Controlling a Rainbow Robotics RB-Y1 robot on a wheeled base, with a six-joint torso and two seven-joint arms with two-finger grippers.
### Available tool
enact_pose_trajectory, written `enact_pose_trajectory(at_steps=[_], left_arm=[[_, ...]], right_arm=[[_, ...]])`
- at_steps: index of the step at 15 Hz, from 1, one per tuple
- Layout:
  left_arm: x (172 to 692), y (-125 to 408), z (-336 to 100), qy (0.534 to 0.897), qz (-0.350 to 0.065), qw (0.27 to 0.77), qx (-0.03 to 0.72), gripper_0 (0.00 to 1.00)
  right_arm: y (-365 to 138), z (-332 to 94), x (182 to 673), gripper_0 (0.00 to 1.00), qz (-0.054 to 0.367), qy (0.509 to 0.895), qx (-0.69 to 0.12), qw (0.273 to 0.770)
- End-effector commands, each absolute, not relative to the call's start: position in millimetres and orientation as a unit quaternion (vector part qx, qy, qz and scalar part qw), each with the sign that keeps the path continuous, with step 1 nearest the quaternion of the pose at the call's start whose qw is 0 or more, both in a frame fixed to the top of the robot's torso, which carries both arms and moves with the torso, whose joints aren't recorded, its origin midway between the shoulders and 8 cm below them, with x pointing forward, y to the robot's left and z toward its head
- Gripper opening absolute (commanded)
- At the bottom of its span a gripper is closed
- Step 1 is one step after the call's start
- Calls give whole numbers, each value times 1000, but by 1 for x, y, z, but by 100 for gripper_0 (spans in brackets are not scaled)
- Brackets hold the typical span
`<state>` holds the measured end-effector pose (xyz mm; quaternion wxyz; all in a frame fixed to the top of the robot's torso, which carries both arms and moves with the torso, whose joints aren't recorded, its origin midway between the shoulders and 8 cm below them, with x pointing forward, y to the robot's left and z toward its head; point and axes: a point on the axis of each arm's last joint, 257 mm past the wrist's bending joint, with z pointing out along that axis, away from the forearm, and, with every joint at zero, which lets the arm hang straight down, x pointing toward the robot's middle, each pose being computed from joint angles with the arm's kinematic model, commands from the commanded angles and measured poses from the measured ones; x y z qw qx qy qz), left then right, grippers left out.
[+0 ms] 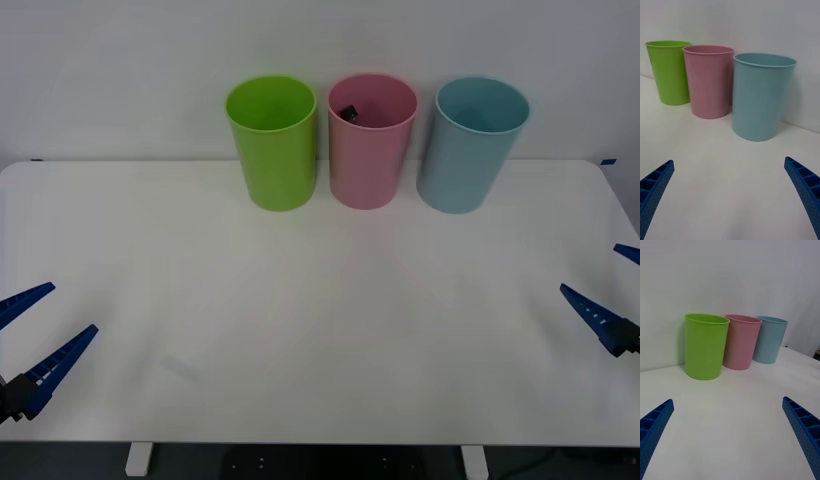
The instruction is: Grasp the object on the table and drop it into the matching bin: aluminum can to the light blue bin, PET bottle to the pink bin.
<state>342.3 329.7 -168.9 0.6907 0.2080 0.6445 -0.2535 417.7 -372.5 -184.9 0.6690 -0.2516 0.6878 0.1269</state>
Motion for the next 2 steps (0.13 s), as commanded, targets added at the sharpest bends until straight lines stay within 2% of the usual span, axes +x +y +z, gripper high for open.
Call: enact_pose_trajectory(at_steps=[1,2], left_arm=[[342,330,-169,645,-253,691,208,100],[342,330,-169,645,-253,691,208,100]], right_arm=[[-373,-186,417,100,127,688,-251,669],[-373,-186,417,100,127,688,-251,669]])
